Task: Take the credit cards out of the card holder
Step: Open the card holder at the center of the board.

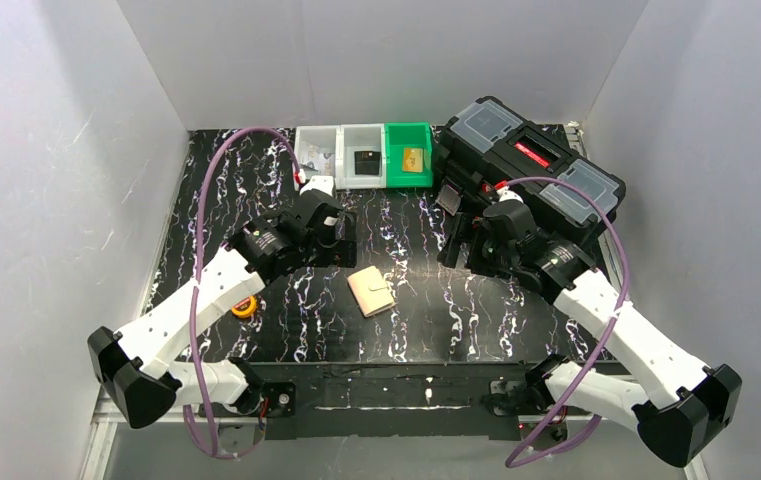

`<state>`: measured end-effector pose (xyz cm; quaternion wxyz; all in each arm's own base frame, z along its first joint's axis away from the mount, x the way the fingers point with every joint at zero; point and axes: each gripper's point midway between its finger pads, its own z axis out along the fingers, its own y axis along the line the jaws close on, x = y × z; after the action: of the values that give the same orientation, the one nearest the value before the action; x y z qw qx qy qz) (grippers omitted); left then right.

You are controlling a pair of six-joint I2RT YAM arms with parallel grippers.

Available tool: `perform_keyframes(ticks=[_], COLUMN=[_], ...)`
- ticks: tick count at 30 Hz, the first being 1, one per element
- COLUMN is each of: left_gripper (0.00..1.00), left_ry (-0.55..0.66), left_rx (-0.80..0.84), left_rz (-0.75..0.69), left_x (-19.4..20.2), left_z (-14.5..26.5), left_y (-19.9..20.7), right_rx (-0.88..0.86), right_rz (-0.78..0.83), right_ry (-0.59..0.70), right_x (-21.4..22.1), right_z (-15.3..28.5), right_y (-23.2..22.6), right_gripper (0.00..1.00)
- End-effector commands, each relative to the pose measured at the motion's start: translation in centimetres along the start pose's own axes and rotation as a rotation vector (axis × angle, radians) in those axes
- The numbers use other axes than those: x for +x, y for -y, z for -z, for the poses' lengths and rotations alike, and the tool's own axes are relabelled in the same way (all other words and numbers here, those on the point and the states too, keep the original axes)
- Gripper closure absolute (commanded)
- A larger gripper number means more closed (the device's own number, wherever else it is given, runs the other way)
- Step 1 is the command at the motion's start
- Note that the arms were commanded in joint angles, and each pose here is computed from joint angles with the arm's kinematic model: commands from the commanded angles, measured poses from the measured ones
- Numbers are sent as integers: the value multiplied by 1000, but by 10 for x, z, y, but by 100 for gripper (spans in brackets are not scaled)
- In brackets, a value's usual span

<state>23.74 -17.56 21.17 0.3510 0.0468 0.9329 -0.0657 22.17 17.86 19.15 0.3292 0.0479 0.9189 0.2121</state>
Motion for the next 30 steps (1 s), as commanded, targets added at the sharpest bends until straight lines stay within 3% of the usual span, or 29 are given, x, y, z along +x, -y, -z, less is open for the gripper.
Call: perform_keyframes(ticks=[1,9,30], left_gripper=[0,0,0], left_ry=[55,33,-40], left_rx=[-26,-59,-92], left_rz=[24,-28,-14], left_x=[-19,-18,6], left_z=[5,5,4], left_y=[0,-6,-16], right_rx=[-44,-39,-81], right_rz=[-17,0,32], right_ry=[53,83,-67], right_x=[-18,-29,13], right_z=[2,5,-8], right_y=[-15,-18,-16], right_gripper=[0,0,0])
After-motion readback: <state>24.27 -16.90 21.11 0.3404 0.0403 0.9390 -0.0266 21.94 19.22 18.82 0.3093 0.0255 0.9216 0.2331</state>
